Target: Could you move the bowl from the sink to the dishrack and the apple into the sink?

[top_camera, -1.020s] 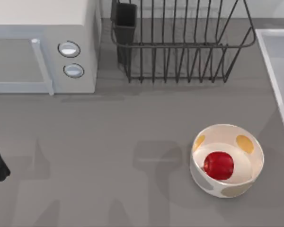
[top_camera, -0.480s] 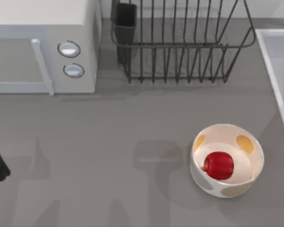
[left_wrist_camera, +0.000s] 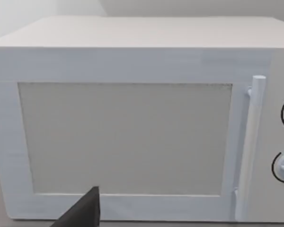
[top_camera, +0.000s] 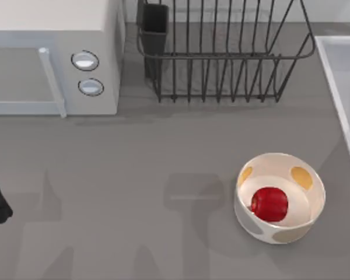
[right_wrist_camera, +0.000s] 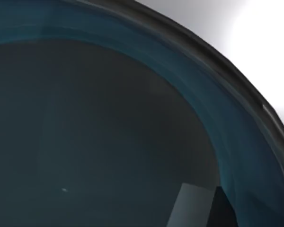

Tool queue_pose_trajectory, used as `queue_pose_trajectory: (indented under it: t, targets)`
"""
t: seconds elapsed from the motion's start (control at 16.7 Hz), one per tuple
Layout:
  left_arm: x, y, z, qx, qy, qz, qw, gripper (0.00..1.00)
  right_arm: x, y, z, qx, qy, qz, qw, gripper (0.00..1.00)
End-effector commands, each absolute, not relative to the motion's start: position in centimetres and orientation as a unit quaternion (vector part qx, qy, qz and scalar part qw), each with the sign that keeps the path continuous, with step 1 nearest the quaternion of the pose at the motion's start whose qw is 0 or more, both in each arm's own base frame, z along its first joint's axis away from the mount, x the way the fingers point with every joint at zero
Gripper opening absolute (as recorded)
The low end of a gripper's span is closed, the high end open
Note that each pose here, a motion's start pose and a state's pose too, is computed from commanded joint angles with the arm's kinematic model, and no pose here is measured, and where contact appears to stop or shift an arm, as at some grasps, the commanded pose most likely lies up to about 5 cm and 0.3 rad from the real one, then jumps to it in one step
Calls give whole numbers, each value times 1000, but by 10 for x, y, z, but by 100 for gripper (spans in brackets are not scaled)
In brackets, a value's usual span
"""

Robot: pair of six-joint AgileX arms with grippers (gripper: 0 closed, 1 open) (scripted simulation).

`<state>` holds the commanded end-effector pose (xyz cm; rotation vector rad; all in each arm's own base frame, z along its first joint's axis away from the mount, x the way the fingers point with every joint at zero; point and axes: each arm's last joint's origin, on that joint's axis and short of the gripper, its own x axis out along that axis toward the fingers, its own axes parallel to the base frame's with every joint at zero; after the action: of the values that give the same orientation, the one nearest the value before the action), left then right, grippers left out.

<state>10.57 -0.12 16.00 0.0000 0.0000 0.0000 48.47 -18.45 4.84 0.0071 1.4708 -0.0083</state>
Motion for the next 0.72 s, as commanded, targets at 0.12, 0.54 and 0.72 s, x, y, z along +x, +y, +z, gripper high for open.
queue_pose_trajectory:
  t: [0.12,0.54,0.72]
  targets:
    - [106,-1,160,0,0,0,1000,100,485,-185,48,3,671,-4,742,0]
    - [106,-1,160,0,0,0,1000,100,456,-207,109,5,672,-4,741,0]
    - [106,-1,160,0,0,0,1000,100,411,-222,180,2,670,-3,742,0]
